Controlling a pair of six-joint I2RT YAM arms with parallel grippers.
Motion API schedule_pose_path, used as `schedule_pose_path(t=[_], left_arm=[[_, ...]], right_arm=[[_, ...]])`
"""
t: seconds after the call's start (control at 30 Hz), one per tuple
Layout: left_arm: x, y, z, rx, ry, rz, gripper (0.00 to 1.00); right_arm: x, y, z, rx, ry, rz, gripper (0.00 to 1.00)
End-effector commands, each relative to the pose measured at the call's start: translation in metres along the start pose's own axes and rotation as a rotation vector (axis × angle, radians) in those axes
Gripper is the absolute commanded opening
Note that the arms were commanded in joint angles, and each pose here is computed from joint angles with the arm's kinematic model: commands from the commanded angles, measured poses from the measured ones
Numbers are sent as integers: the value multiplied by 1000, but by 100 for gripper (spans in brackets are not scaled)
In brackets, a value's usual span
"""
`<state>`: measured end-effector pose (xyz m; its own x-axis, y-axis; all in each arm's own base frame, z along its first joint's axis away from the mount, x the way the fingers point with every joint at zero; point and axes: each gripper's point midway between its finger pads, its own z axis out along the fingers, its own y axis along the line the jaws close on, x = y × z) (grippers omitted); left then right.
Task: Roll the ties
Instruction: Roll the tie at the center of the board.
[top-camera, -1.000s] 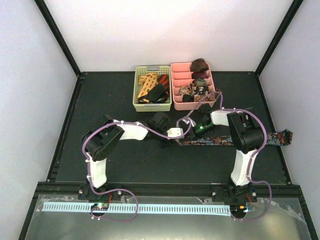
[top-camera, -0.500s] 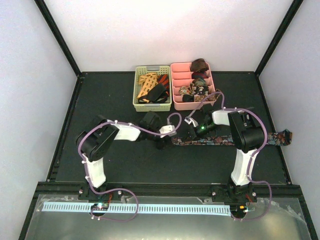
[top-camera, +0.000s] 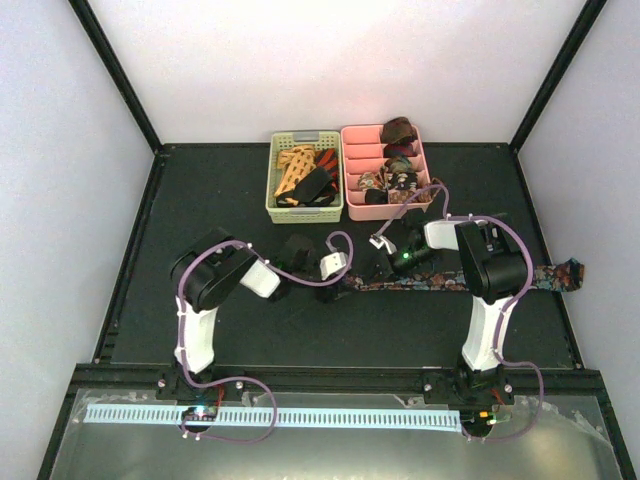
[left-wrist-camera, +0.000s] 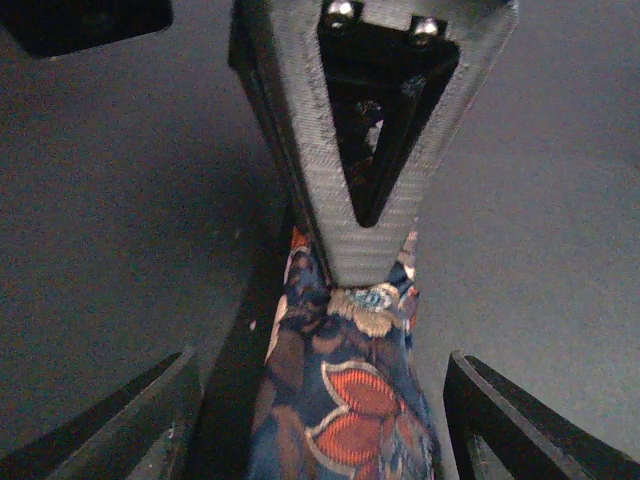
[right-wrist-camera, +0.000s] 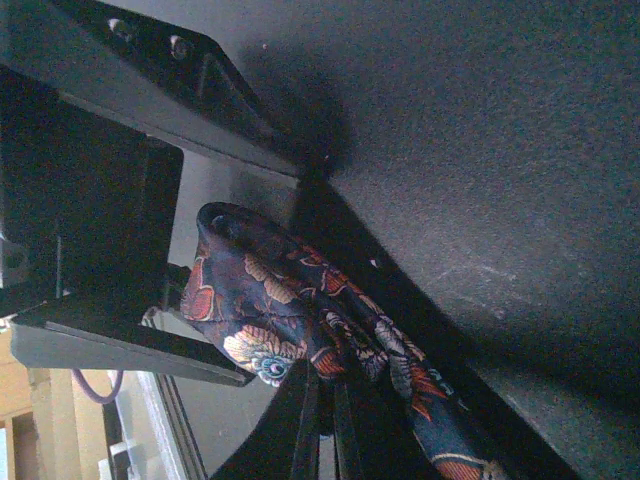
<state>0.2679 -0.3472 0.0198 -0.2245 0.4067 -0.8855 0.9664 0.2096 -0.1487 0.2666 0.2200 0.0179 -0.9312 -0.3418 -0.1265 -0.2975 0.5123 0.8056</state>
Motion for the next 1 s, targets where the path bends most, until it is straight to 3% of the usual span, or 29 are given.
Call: schedule_pose_path(t=[0.0,0.27,0.33,0.67,0.97], left_arm=[[3,-13,17,65,-29,-25,66],[16,-9,18,-2,83,-8,36],[20,-1,16,-53,152,-15,31],[48,2,-6,-131,389,18,28],[46,5,-2,-148,450,40,28]], right_arm=[[22,-36,7,131,70,69,2],[16,-31,7,105,53,63,2],[12,-25,4,93,42,44,7],[-1,26,-21,-37,-25,-30,46],[-9,27,0,-8,0,-23,38]])
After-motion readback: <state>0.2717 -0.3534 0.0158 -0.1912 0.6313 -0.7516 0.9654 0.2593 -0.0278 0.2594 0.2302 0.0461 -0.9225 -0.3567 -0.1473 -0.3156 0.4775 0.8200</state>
